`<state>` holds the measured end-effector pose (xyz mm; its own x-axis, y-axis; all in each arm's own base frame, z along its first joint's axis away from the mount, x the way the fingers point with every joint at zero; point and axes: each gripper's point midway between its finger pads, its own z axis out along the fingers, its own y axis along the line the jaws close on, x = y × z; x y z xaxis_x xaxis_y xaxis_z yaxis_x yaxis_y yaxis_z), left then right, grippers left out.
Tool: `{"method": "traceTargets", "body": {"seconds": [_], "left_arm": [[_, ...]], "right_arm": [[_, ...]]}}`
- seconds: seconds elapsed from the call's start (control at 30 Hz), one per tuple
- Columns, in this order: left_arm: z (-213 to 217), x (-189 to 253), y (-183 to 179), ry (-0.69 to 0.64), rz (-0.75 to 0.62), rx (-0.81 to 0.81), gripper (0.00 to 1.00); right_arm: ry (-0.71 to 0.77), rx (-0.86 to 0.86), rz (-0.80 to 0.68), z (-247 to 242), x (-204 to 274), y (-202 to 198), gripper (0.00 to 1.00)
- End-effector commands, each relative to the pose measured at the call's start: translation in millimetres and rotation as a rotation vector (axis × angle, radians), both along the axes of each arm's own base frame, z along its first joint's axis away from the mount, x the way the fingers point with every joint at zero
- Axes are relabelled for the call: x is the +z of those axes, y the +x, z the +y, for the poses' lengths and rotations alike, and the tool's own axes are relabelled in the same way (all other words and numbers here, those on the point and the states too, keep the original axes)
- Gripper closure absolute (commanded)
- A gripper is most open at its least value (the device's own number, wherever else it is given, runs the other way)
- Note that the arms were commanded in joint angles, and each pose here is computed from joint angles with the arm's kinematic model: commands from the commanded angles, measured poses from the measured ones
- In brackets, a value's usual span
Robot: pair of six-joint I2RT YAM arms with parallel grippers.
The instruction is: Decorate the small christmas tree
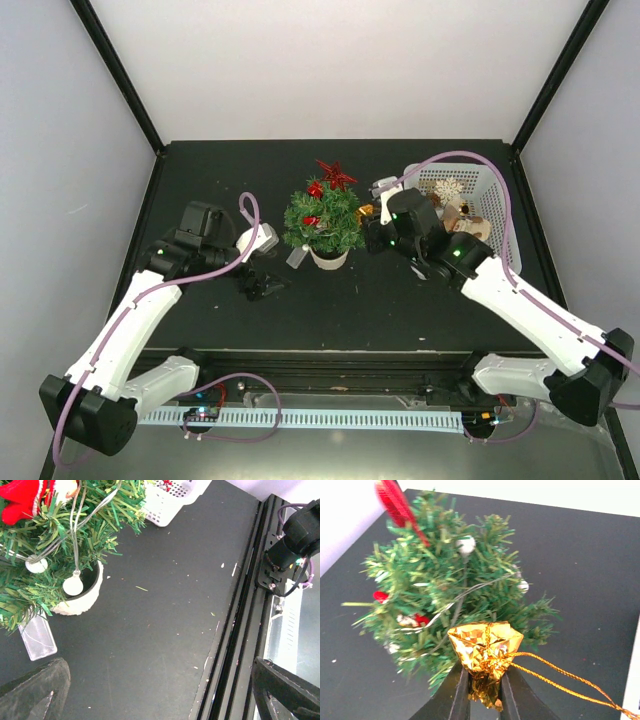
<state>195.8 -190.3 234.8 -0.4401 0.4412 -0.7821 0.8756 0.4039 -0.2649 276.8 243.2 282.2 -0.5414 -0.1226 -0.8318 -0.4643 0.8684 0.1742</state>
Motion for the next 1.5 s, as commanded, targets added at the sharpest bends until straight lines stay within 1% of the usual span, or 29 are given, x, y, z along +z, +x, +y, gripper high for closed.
{"method": "traceTargets", "body": {"seconds": [0.0, 0.23, 0.47, 0.63, 0.93, 1.27, 1.47], "left_arm": [[1.2, 10.7, 11.9, 0.002, -0.042, 0.029, 0.01], [0.8, 7.9, 14.5, 0.009, -0.030, 0.030, 0.01], [0.9, 8.5, 14.8, 0.006, -0.032, 0.032, 0.01], [1.3, 6.3, 14.5, 0.008, -0.026, 0.033, 0.01], [1.8, 4.7, 15.3, 0.011, -0.023, 0.037, 0.01], [2.4, 5.2, 14.4, 0.008, -0.027, 0.039, 0.01], [3.0, 5.4, 13.7, 0.006, -0.029, 0.041, 0.01]], "right_arm": [[0.054, -0.050, -0.009, -2.6, 5.2, 21.4, 0.92], [0.056, -0.028, 0.020, 8.3, -1.6, 34.8, 0.92], [0.071, 0.024, 0.051, 18.9, -7.9, 30.9, 0.91], [0.075, -0.012, 0.012, 9.9, 1.5, 31.6, 0.91], [0.048, -0.029, 0.017, 4.4, 2.3, 31.6, 0.92], [0.023, -0.059, 0.014, 4.0, 5.3, 40.5, 0.91], [0.030, -0.099, -0.020, -0.9, 14.9, 46.2, 0.92]]}}
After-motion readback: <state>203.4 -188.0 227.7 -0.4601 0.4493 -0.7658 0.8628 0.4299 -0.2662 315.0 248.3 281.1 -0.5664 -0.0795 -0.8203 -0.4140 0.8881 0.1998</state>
